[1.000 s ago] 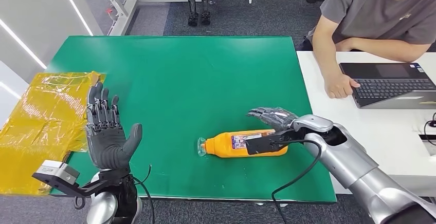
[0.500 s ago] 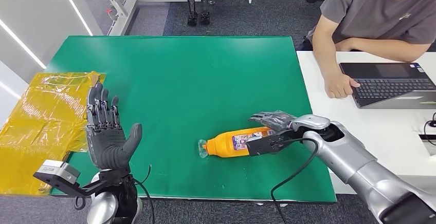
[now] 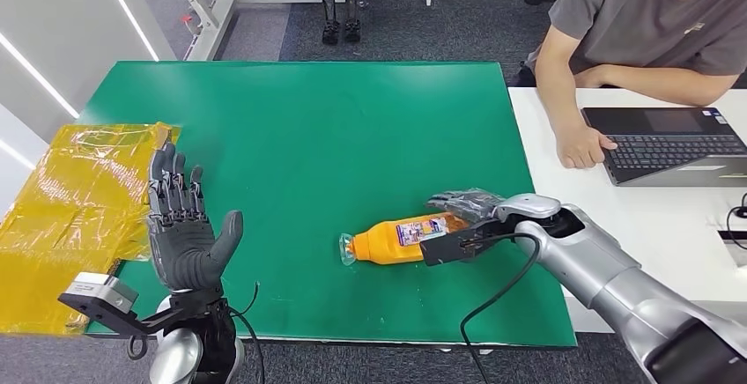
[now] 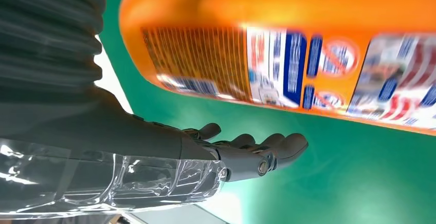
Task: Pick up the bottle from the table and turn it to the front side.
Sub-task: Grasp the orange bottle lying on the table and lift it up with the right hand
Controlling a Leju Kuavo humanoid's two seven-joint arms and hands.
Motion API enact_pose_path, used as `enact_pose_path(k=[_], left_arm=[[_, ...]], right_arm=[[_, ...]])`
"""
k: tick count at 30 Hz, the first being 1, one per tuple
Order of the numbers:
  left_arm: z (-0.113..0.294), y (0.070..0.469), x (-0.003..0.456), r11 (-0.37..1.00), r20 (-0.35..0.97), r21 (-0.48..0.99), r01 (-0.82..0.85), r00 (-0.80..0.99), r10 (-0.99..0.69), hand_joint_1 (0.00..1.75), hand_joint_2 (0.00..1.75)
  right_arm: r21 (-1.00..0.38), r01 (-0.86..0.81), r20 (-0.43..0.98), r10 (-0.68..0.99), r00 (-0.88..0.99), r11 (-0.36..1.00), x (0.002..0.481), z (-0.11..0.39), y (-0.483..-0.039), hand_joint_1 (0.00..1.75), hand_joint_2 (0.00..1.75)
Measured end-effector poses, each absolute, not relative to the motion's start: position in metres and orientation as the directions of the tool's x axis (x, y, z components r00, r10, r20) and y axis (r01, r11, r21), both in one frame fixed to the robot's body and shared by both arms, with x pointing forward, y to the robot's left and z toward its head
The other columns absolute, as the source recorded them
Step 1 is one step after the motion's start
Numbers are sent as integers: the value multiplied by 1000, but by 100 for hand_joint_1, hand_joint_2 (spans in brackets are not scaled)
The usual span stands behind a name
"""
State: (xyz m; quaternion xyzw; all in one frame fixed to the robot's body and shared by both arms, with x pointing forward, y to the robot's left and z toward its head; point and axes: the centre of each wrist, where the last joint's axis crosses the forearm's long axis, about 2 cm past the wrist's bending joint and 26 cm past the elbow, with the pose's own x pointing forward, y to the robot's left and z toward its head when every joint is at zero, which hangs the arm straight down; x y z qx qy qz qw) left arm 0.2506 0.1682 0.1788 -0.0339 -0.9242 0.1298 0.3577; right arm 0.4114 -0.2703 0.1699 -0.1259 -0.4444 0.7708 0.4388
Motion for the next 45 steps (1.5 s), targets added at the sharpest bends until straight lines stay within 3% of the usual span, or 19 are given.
enact_pose_path(k=[21, 25, 37, 45], left_arm=[[177, 168, 249, 964, 655, -267, -14, -736, 170, 0, 175], [177, 167, 249, 964, 655, -264, -15, -737, 168, 0, 175], [175, 167, 245, 966, 659, -257, -22, -735, 159, 0, 175], [179, 168, 244, 966, 651, -257, -31, -744, 149, 0, 175]], right_arm=[[-796, -585, 212, 831, -514, -158, 383, 127, -290, 3, 175], [-819, -557, 211, 831, -514, -137, 377, 122, -291, 174, 175], [-878, -478, 253, 808, -531, -39, 368, 117, -285, 175, 175], [-906, -389, 365, 769, -524, 165, 369, 120, -267, 175, 175]])
